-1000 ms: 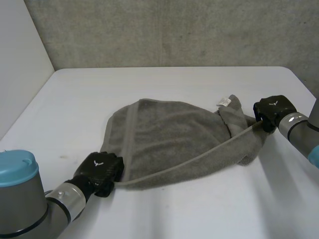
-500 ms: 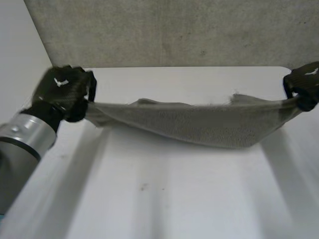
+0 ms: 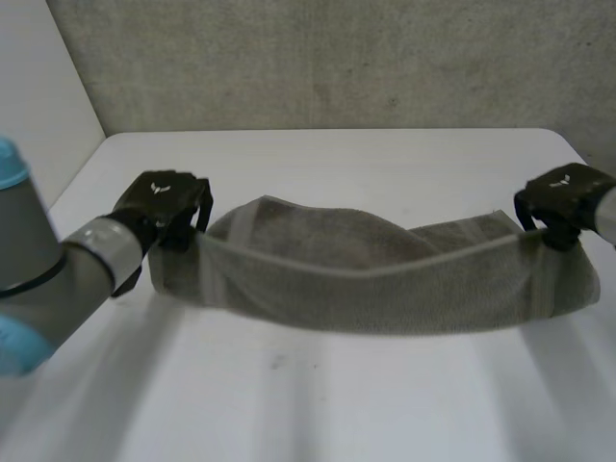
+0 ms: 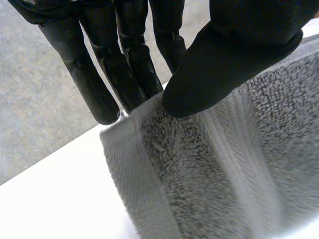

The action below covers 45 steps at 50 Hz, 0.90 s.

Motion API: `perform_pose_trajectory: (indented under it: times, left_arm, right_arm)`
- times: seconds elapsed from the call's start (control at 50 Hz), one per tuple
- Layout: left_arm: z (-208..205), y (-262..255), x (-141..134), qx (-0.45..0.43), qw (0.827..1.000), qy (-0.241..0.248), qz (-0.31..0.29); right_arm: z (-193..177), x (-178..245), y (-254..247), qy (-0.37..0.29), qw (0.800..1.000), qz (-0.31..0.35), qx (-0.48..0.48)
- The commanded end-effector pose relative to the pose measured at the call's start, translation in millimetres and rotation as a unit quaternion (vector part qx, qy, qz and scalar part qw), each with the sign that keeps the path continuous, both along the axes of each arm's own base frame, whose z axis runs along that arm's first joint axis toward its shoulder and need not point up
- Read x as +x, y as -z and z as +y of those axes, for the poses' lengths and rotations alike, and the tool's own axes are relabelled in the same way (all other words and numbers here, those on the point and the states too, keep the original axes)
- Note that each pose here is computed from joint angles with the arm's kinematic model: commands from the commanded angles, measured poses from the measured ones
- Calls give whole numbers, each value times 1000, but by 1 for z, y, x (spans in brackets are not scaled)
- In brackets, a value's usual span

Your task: Fold the towel.

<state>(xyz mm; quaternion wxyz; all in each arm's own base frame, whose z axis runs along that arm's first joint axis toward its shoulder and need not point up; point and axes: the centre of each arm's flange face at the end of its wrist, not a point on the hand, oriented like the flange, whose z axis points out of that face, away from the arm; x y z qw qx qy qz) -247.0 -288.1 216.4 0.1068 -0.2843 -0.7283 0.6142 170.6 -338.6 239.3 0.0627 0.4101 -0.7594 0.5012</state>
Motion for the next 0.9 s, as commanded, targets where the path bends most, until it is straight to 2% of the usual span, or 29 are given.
perform_pose_trajectory:
  times: [0.02, 0.04, 0.08, 0.1, 0.12, 0.14, 0.16, 0.18, 0.2, 0.24, 0.26, 0.3, 0.32, 0.34, 0.36, 0.38, 0.42, 0.44, 0.48, 0.5, 0.54, 0.58, 0.6, 0.64, 0.66, 0.7, 0.74, 0.8, 0.9]
  left_arm:
    - [-73, -51, -22, -132, 990, -6, 48]
    - [-73, -51, -22, -133, 990, -6, 48]
    - [-92, -114, -26, -237, 967, -11, 90]
    - [-92, -114, -26, -238, 967, -11, 90]
    - [-95, -143, -27, -280, 953, -12, 114]
    - [-95, -143, -27, -280, 953, -12, 115]
    - [-95, -170, -26, -318, 937, -13, 141]
    - [-92, -192, -24, -343, 924, -15, 168]
    - [-92, -192, -24, -343, 924, -15, 168]
    - [-84, -215, -17, -349, 911, -20, 217]
    - [-84, -215, -17, -349, 911, -20, 218]
    - [-83, -213, -5, -318, 915, -32, 246]
    - [-83, -213, -5, -318, 915, -32, 246]
    - [-85, -200, 2, -289, 924, -43, 246]
    - [-85, -200, 2, -289, 924, -43, 246]
    - [-88, -180, 10, -252, 936, -56, 239]
    - [-86, -141, 21, -184, 957, -72, 213]
    - [-86, -141, 21, -183, 957, -72, 213]
    - [-73, -96, 26, -103, 974, -72, 189]
    - [-73, -96, 26, -103, 974, -72, 189]
    - [-65, -73, 28, -64, 979, -71, 178]
    - [-47, -32, 38, 2, 985, -74, 156]
    - [-47, -32, 38, 2, 985, -74, 155]
    - [-25, 1, 48, 50, 988, -75, 122]
    - [-25, 1, 48, 50, 988, -75, 121]
    - [-13, 16, 50, 66, 991, -69, 98]
    - [8, 42, 52, 96, 992, -54, 56]
    - [22, 54, 53, 103, 993, -45, 30]
    - [26, 44, 55, 72, 996, -45, 31]
  right_arm:
    - [-49, 34, -34, 4, 984, -60, -170]
    - [-49, 34, -34, 4, 983, -60, -171]
    - [-65, 41, -83, 8, 948, -129, -290]
    - [-65, 41, -84, 8, 948, -130, -290]
    - [-67, 42, -109, 7, 924, -165, -344]
    - [-64, 40, -139, 5, 894, -202, -400]
    - [-64, 40, -139, 5, 894, -202, -400]
    - [-60, 37, -160, 0, 871, -227, -436]
    - [-54, 35, -174, -5, 856, -245, -456]
    - [-50, 35, -176, -8, 855, -250, -454]
    - [-50, 35, -176, -8, 855, -250, -454]
    - [-45, 37, -166, -11, 872, -245, -424]
    - [-45, 37, -166, -11, 872, -245, -424]
    - [-43, 37, -157, -14, 886, -241, -397]
    - [-41, 39, -143, -20, 903, -234, -361]
    - [-41, 39, -143, -20, 903, -234, -360]
    - [-32, 43, -112, -36, 935, -214, -279]
    - [-32, 43, -111, -36, 936, -214, -278]
    - [-20, 45, -76, -44, 962, -182, -200]
    - [-20, 45, -75, -44, 962, -182, -199]
    - [-4, 44, -33, -54, 981, -141, -122]
    - [6, 43, -11, -58, 987, -119, -89]
    - [6, 43, -11, -58, 987, -119, -89]
    - [21, 41, 28, -69, 993, -87, -39]
    - [21, 41, 29, -69, 993, -87, -39]
    - [33, 41, 64, -82, 994, -75, 1]
    - [37, 41, 75, -83, 994, -75, 13]
    - [42, 36, 88, -77, 994, -76, 26]
    - [50, 35, 93, -75, 994, -78, 31]
